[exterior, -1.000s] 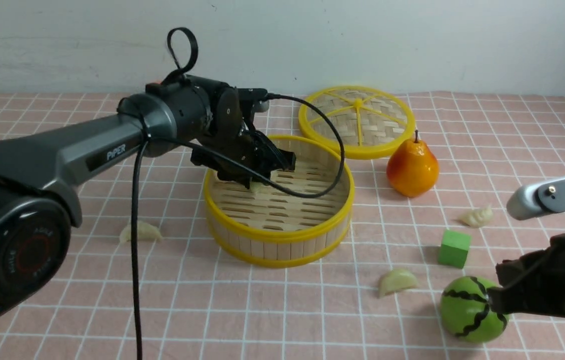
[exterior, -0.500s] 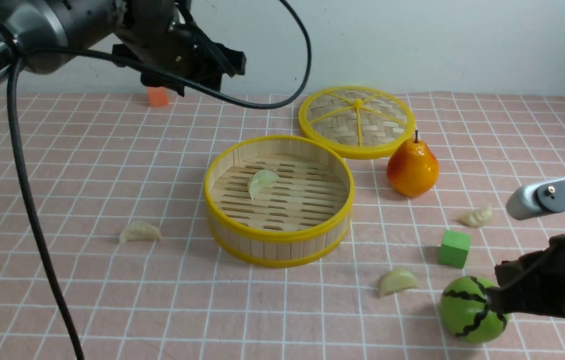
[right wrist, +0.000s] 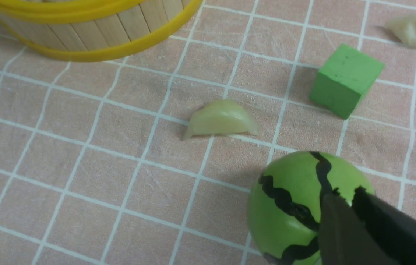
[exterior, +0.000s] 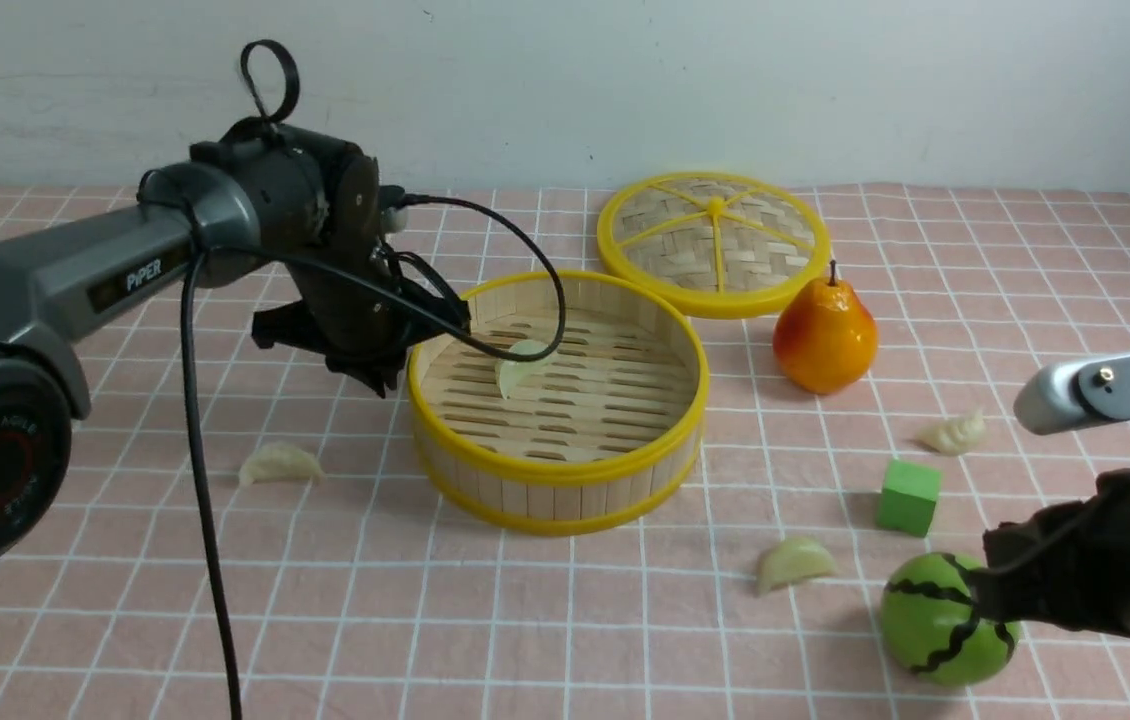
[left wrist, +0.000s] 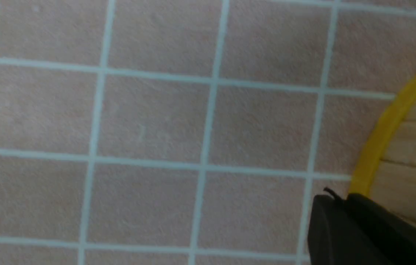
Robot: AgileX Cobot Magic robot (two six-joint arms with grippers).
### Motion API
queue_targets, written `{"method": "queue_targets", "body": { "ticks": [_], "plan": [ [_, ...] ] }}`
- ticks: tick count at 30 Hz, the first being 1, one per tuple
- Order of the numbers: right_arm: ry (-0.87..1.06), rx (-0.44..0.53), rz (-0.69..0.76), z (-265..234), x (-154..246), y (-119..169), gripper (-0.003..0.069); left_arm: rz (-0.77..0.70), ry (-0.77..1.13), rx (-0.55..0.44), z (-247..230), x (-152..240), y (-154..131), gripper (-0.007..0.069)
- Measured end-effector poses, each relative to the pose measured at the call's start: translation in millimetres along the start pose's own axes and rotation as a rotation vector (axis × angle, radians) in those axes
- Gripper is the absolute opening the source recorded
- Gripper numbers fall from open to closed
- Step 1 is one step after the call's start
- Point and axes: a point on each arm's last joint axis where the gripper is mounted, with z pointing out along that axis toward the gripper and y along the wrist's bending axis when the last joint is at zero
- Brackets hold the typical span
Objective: Put the dumplings into the steamer on the table with the pink tablecloth.
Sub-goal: 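Reach for and grasp a dumpling on the table with the left gripper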
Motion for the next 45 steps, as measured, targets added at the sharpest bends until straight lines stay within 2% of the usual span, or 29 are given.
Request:
{"method": "queue_targets", "body": {
  "ticks": [8, 13, 17, 19, 22, 23, 25, 27, 28, 31, 32, 33, 34, 38, 43, 45],
  "plan": [
    [0.005, 0.001, -0.002, 0, 0, 0, 0.0069, 0.114, 0.099, -0.012, -47, 10, -8, 0.0025],
    [0.024, 0.004, -0.002, 0, 2, 0, 0.0073, 0.191, 0.043, -0.012, -125, 13, 1, 0.0025],
    [0.022, 0.004, -0.002, 0, 2, 0, 0.0077, 0.217, 0.036, -0.020, -144, 30, 20, 0.0034],
    [0.021, 0.003, -0.002, 0, 2, 0, 0.0078, 0.205, 0.041, -0.027, -136, 34, 31, 0.0040],
    [0.018, 0.000, 0.008, 0, 2, 0, 0.0083, 0.080, 0.058, -0.024, -102, 40, 67, 0.0113],
    [0.018, 0.000, 0.008, 0, 2, 0, 0.0083, 0.073, 0.057, -0.026, -101, 40, 69, 0.0113],
    [0.011, -0.005, 0.020, 0, 1, 0, 0.0084, -0.026, 0.089, 0.005, -83, 41, 81, 0.0221],
    [0.009, -0.006, 0.022, 0, 1, 1, 0.0084, -0.053, 0.100, 0.020, -76, 41, 81, 0.0272],
    [0.006, -0.007, 0.023, 0, 0, 1, 0.0084, -0.090, 0.117, 0.046, -65, 42, 79, 0.0370],
    [0.004, -0.007, 0.024, 0, 0, 1, 0.0084, -0.137, 0.120, 0.060, -50, 42, 78, 0.0504],
    [0.004, -0.007, 0.024, 0, 0, 1, 0.0084, -0.141, 0.122, 0.059, -48, 42, 78, 0.0512],
    [0.003, -0.007, 0.024, 0, 0, 1, 0.0084, -0.164, 0.119, 0.054, -41, 42, 78, 0.0562],
    [0.003, -0.007, 0.024, 0, 0, 1, 0.0084, -0.174, 0.115, 0.047, -37, 42, 79, 0.0582],
    [0.003, -0.007, 0.024, 0, 0, 1, 0.0088, -0.187, 0.091, 0.033, -27, 40, 81, 0.0586],
    [0.002, -0.007, 0.024, 0, 0, 1, 0.0091, -0.189, 0.082, 0.033, -21, 40, 81, 0.0533],
    [0.000, -0.008, 0.024, 0, 0, 1, 0.0095, -0.162, 0.072, 0.039, -18, 39, 81, 0.0484]
  ]
}}
